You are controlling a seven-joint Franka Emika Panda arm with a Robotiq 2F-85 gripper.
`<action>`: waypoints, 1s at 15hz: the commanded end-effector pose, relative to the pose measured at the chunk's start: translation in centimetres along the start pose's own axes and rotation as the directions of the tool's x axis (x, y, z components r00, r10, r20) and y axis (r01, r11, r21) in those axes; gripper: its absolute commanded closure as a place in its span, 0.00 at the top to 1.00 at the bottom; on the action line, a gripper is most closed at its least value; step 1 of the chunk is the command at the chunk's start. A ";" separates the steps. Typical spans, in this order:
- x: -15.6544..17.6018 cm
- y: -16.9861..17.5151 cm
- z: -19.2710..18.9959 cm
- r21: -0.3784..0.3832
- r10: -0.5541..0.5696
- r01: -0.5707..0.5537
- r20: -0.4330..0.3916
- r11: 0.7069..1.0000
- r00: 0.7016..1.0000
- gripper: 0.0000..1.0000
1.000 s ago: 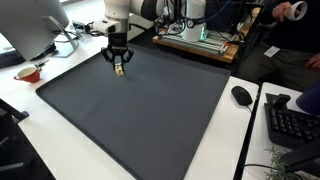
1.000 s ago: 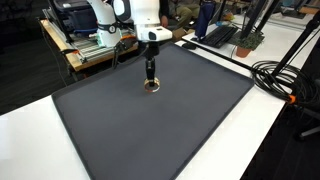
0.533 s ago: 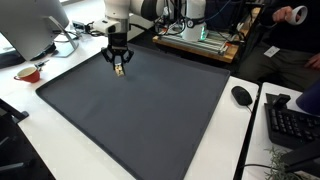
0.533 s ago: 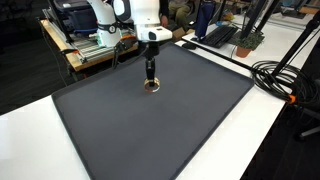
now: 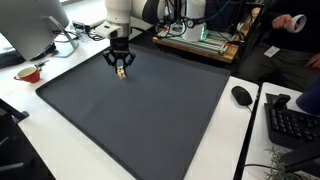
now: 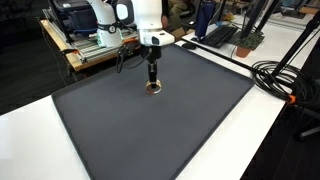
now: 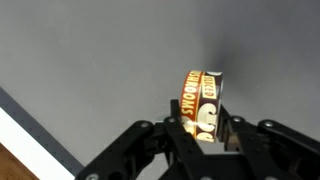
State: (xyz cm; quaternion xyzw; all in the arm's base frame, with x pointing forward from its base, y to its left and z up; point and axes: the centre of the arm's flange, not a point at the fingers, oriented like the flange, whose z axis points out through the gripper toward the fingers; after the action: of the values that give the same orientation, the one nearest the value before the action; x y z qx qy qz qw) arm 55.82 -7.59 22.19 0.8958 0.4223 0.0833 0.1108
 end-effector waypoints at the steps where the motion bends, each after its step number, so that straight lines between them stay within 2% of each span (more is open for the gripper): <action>1: 0.9 0.3 1.4 -0.021 -0.005 0.005 0.003 1.000 1.000 0.09; 12: 1.6 0.4 3.7 -0.003 0.000 0.000 0.031 1.000 1.000 0.09; 13: 1.5 0.4 3.8 -0.002 0.003 -0.003 0.034 1.000 0.999 0.28; 14: 1.6 0.4 3.7 -0.003 0.005 -0.005 0.035 1.000 0.999 0.59; 15: 1.5 0.4 3.6 -0.003 0.009 -0.009 0.039 1.000 0.999 0.60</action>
State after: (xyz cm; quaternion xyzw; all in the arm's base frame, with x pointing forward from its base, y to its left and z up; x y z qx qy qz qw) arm 57.49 -7.24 19.21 0.8978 0.4203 0.0723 0.1097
